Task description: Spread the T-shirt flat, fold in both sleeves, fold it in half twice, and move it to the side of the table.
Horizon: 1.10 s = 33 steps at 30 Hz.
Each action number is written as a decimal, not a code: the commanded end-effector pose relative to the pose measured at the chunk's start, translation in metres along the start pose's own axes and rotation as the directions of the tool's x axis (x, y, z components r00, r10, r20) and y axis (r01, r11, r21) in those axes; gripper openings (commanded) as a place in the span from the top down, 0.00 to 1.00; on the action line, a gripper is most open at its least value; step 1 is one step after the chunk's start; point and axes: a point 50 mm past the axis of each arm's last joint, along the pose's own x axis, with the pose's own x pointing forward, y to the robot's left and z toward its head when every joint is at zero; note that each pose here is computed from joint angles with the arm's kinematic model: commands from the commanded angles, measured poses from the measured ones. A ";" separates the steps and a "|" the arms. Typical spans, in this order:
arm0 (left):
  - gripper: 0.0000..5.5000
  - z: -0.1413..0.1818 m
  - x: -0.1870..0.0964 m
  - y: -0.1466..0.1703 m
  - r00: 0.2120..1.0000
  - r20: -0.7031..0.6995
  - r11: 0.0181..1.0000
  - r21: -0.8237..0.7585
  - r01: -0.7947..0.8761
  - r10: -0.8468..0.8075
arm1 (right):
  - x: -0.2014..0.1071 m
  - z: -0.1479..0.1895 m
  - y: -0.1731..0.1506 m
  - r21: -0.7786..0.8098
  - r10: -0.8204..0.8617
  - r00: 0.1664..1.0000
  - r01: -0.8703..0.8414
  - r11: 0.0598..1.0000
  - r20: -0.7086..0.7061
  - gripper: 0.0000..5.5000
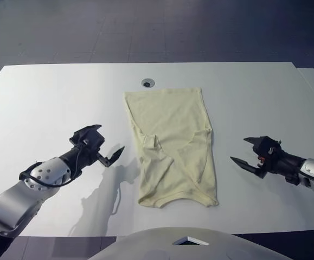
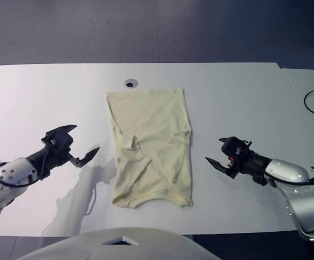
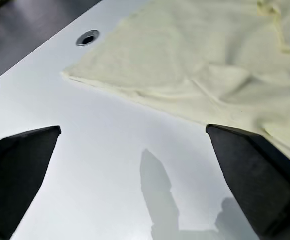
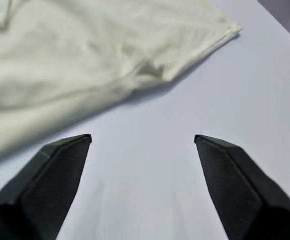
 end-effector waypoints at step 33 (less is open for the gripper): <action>0.29 -0.057 -0.009 -0.093 0.836 -0.047 0.573 0.706 0.415 -0.547 | 0.033 -0.016 0.089 -0.716 0.489 0.867 -0.281 0.639 0.096 0.21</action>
